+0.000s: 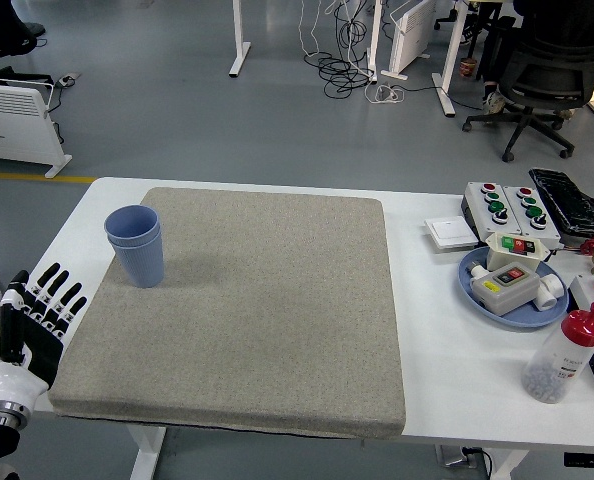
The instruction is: Push cup pick cup insert cup
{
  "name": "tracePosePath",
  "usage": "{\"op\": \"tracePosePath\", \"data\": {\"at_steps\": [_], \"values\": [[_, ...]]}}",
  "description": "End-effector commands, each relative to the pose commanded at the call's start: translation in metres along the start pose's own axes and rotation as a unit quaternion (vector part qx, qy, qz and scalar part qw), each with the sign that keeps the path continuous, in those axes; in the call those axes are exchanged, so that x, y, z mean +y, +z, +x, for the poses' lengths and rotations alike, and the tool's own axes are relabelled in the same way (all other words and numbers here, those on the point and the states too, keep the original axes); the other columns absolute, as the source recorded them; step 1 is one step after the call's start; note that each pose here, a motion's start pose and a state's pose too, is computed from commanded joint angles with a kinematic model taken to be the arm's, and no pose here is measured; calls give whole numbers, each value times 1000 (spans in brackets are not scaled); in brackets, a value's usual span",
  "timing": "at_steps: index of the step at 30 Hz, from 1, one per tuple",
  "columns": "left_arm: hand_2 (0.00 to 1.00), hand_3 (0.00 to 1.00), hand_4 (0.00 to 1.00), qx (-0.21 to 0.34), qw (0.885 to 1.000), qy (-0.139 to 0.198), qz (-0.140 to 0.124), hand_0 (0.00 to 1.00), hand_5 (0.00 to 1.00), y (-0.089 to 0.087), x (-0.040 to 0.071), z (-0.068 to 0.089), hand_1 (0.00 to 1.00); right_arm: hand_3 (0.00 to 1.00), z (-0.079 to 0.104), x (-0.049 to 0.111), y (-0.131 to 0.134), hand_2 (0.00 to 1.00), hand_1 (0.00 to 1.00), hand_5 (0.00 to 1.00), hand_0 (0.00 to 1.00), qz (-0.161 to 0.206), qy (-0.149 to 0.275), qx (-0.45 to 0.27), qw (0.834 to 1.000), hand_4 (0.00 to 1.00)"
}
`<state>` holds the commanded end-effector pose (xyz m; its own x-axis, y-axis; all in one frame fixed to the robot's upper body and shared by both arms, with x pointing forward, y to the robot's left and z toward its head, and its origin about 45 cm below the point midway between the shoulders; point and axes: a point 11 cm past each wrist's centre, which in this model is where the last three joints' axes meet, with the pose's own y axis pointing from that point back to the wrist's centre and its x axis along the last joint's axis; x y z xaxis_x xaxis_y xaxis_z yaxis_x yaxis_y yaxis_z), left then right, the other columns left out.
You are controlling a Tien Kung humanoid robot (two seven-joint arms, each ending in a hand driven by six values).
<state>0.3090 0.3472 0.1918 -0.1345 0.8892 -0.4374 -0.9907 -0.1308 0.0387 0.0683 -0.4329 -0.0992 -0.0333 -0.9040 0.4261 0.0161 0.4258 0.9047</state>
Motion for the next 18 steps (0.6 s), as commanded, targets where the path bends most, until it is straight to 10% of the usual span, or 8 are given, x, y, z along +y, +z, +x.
{"op": "tracePosePath", "data": {"at_steps": [18], "values": [[930,865,583,-1,1000,5,5,876,998,-3,1,3,887,544,-1,-1,9,631,617,479,689,-9,1,8,1000,91]]}}
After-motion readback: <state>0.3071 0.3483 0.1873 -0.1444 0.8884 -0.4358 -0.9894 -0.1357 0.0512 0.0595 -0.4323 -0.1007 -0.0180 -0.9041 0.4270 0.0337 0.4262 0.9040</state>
